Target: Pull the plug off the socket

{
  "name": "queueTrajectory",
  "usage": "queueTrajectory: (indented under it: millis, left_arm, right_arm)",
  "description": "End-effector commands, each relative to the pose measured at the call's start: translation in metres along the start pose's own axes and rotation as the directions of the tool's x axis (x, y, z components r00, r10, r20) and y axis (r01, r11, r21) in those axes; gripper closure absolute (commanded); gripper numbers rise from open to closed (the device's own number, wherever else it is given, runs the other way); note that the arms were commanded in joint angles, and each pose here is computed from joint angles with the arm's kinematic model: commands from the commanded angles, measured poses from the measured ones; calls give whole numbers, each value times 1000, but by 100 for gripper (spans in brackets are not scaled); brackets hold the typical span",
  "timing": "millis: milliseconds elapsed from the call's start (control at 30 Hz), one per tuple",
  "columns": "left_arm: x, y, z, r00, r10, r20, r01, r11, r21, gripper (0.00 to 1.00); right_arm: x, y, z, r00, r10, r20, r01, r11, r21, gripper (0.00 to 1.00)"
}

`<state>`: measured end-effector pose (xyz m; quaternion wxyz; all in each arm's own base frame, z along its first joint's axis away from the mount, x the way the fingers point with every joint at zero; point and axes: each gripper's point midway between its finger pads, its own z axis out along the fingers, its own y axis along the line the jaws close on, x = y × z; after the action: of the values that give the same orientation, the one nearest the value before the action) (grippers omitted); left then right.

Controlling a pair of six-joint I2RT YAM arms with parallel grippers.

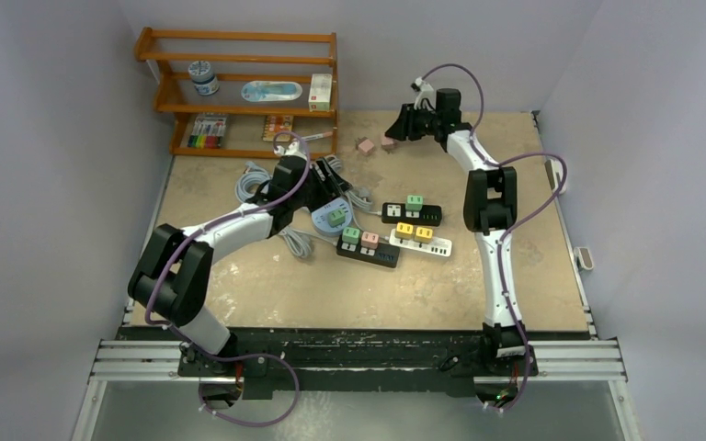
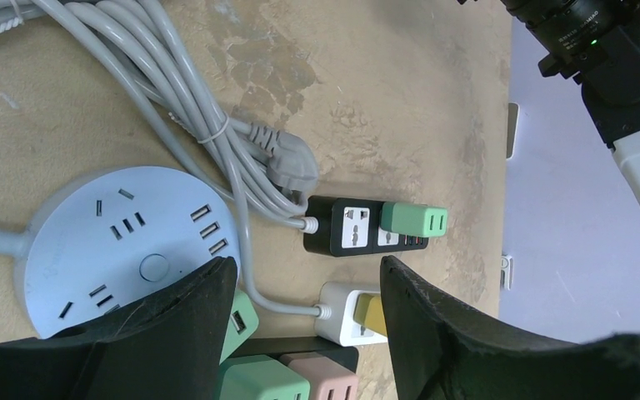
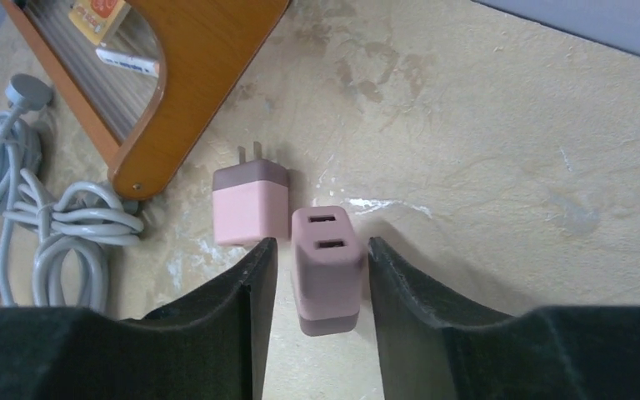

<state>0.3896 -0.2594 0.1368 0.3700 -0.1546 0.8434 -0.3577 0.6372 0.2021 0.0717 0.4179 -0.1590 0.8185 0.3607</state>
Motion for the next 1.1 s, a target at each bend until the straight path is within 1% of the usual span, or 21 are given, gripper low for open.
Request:
queueTrajectory:
  millis: [0,67,100,167,200,300,367,400,433,467,533,567,633,700,767,833,900,967,1067]
  left_arm:
    - [-13,-14,-6,999,17,34,-19,999,49,37]
    - [-13,-14,-7,999,18,35,-20,999,50,37]
    - [-14,-14,-7,999,18,37,-20,999,49,36]
    - [-15,-15,-10,999,28,42,-30,999,43,36]
    - [-16,-13,-11,999,31,43,-33,999,36,36]
    - [-20,-10,-18,998,40,58,-41,999,17,35]
    - [-21,-5,-25,996,46,70,-46,999,1,35]
    - [-23,-3,-29,995,53,78,-53,999,-6,34]
    - [-24,1,-33,994,63,85,-62,998,-17,34]
    - [-25,5,-38,993,80,90,-77,996,-33,34]
    - [-22,19,-47,988,131,86,-124,989,-84,34]
    - [-18,27,-51,985,153,80,-144,984,-110,34]
    - [-8,42,-60,984,167,61,-157,977,-145,33]
    - [8,48,-67,986,161,28,-156,978,-139,34]
    - [27,49,-71,985,173,-9,-173,977,-125,36]
    - [49,48,-75,980,194,-44,-197,975,-106,44]
    - [63,48,-79,977,202,-65,-207,975,-86,49]
    - [74,45,-81,976,206,-71,-211,976,-61,51]
    - [84,38,-81,975,208,-75,-211,977,-27,51]
  right_arm:
    - [-35,11,-10,995,-75,68,74,997,10,43]
    - [-52,16,-18,987,-126,102,124,992,27,31]
    - [-63,19,-24,980,-154,124,150,988,43,29]
    - [-88,28,-40,956,-224,188,210,973,93,27]
    - [-109,36,-52,932,-270,243,246,961,125,26]
    - [-138,63,-96,871,-354,342,297,932,208,26]
    - [-133,94,-122,833,-416,364,355,907,224,25]
    - [-125,112,-132,811,-451,372,391,892,228,25]
    - [-121,143,-151,772,-496,397,439,868,231,25]
    - [-107,162,-158,743,-533,405,482,846,228,25]
    - [-62,195,-164,713,-585,387,564,806,179,25]
    - [-40,207,-165,713,-592,376,591,796,133,25]
    - [1,224,-171,731,-587,349,617,786,29,26]
    - [39,234,-176,751,-583,311,629,775,-65,26]
    - [59,241,-180,756,-590,284,638,761,-117,27]
    - [73,245,-178,765,-593,249,635,760,-141,28]
    - [86,246,-172,790,-576,208,610,773,-175,30]
    - [104,253,-165,810,-560,174,587,775,-234,32]
    - [130,265,-155,808,-577,118,585,759,-286,31]
